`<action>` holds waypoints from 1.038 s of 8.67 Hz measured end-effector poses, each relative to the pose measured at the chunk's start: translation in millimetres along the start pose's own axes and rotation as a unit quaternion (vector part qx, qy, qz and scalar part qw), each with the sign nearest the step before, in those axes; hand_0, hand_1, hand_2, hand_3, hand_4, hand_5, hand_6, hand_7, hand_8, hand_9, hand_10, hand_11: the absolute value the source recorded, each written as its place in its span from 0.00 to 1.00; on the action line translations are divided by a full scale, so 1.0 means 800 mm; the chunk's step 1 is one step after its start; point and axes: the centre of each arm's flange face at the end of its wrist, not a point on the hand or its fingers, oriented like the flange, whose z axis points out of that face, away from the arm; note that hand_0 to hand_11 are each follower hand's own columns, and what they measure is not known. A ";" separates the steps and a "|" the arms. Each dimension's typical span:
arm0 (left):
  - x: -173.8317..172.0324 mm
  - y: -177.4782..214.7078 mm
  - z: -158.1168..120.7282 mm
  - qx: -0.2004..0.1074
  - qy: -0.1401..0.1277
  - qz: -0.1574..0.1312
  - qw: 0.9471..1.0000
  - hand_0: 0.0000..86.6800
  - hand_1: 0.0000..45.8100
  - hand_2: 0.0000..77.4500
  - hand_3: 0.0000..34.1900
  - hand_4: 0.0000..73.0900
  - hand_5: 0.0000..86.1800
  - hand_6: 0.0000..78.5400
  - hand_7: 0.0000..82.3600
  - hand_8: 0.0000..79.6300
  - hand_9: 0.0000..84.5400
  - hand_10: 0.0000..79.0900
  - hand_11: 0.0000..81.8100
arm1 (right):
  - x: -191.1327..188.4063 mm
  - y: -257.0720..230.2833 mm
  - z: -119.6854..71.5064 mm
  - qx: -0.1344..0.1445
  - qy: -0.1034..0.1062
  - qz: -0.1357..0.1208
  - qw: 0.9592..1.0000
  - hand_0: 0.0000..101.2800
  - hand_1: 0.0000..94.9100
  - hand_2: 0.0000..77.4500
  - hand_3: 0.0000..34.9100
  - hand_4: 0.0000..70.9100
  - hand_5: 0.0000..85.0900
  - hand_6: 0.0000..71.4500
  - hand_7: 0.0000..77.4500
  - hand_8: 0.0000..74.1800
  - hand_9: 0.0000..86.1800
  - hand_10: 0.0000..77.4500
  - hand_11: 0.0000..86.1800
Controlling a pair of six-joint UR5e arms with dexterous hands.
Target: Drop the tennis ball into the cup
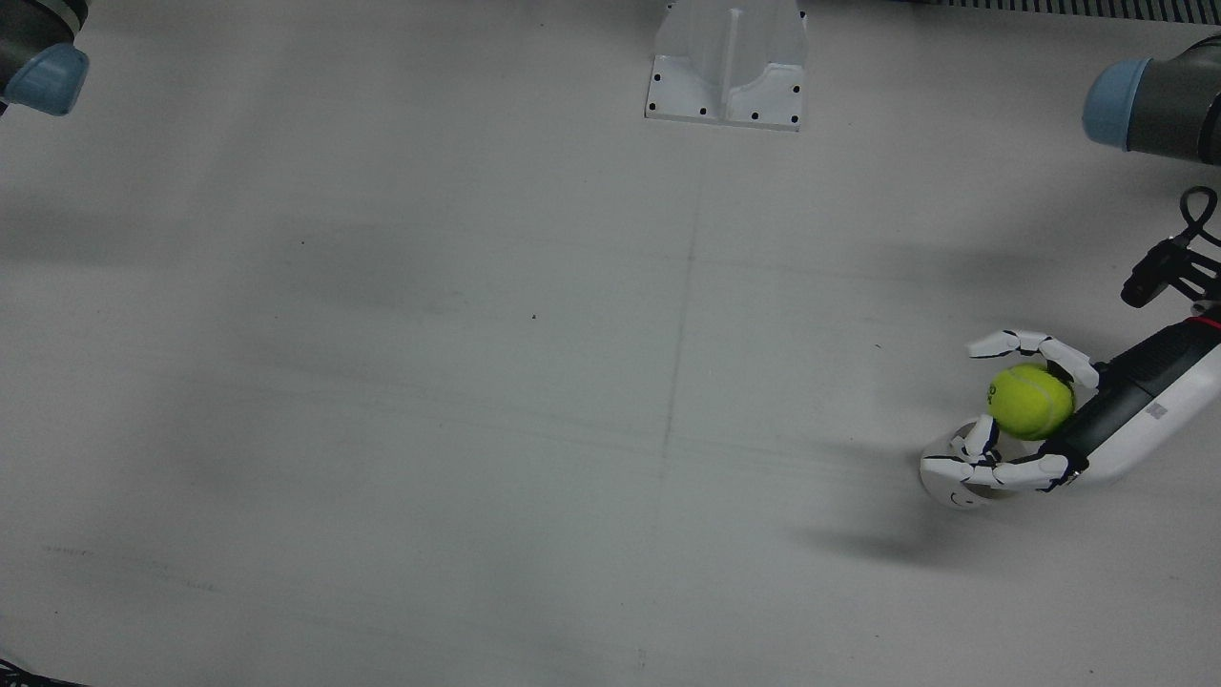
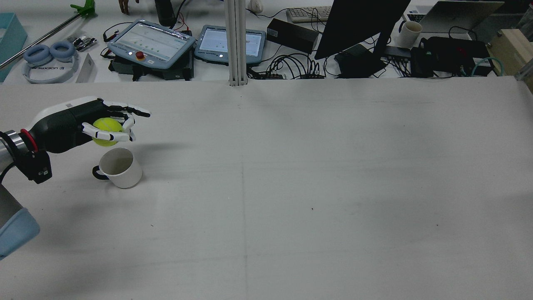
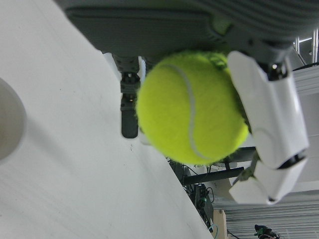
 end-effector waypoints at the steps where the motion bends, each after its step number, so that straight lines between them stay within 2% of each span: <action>1: -0.005 -0.013 0.005 0.005 -0.002 -0.002 1.000 0.56 0.31 0.42 0.00 0.49 0.16 0.59 0.78 0.63 0.75 0.35 0.50 | 0.000 0.000 0.000 0.000 0.000 0.000 1.000 0.00 0.01 0.01 0.00 0.00 0.00 0.00 0.00 0.00 0.00 0.00 0.01; 2: -0.007 -0.023 0.007 0.010 -0.003 -0.003 1.000 0.55 0.32 0.41 0.00 0.49 0.15 0.59 0.78 0.62 0.77 0.35 0.49 | 0.000 0.000 0.000 0.000 0.000 0.000 1.000 0.00 0.01 0.01 0.00 0.00 0.00 0.00 0.00 0.00 0.00 0.00 0.01; 3: -0.008 -0.027 0.008 0.009 -0.003 -0.004 1.000 0.50 0.18 0.37 0.00 0.43 0.09 0.59 0.78 0.55 0.79 0.19 0.37 | 0.000 0.001 0.000 -0.001 0.000 0.000 1.000 0.00 0.01 0.01 0.00 0.00 0.00 0.00 0.00 0.00 0.00 0.00 0.01; 4: -0.009 -0.027 0.008 0.007 -0.004 -0.005 1.000 0.50 0.18 0.37 0.00 0.43 0.09 0.59 0.78 0.55 0.79 0.19 0.37 | 0.000 0.001 0.000 -0.001 0.000 0.000 1.000 0.00 0.01 0.01 0.00 0.00 0.00 0.00 0.00 0.00 0.00 0.00 0.01; 5: -0.009 -0.026 0.008 0.005 -0.004 -0.004 1.000 0.49 0.32 0.26 0.00 0.21 0.01 0.60 0.78 0.27 0.59 0.00 0.01 | 0.000 0.001 0.000 -0.001 0.000 0.000 1.000 0.00 0.01 0.01 0.00 0.00 0.00 0.00 0.00 0.00 0.00 0.00 0.01; 6: -0.009 -0.025 0.008 0.003 -0.005 -0.004 1.000 0.49 0.32 0.26 0.00 0.21 0.01 0.60 0.78 0.27 0.59 0.00 0.01 | 0.000 0.001 0.000 -0.001 0.000 0.000 1.000 0.00 0.01 0.01 0.00 0.00 0.00 0.00 0.00 0.00 0.00 0.00 0.01; 7: -0.009 -0.025 0.008 0.003 -0.005 -0.004 1.000 0.49 0.58 0.28 0.00 0.14 0.01 0.56 0.77 0.09 0.46 0.00 0.01 | 0.000 0.001 0.000 -0.001 0.000 0.000 1.000 0.00 0.01 0.01 0.00 0.00 0.00 0.00 0.00 0.00 0.00 0.00 0.01; 8: -0.010 -0.026 0.008 0.003 -0.006 -0.004 1.000 0.48 0.37 0.30 0.00 0.12 0.00 0.28 0.54 0.00 0.03 0.00 0.01 | 0.000 0.001 0.000 -0.001 0.000 0.000 1.000 0.00 0.01 0.01 0.00 0.00 0.00 0.00 0.00 0.00 0.00 0.00 0.01; 9: -0.010 -0.026 0.007 0.003 -0.006 -0.004 1.000 0.48 0.33 0.30 0.00 0.09 0.00 0.08 0.39 0.00 0.02 0.00 0.01 | 0.000 0.001 0.000 -0.001 0.000 0.000 1.000 0.00 0.01 0.01 0.00 0.00 0.00 0.00 0.00 0.00 0.00 0.00 0.01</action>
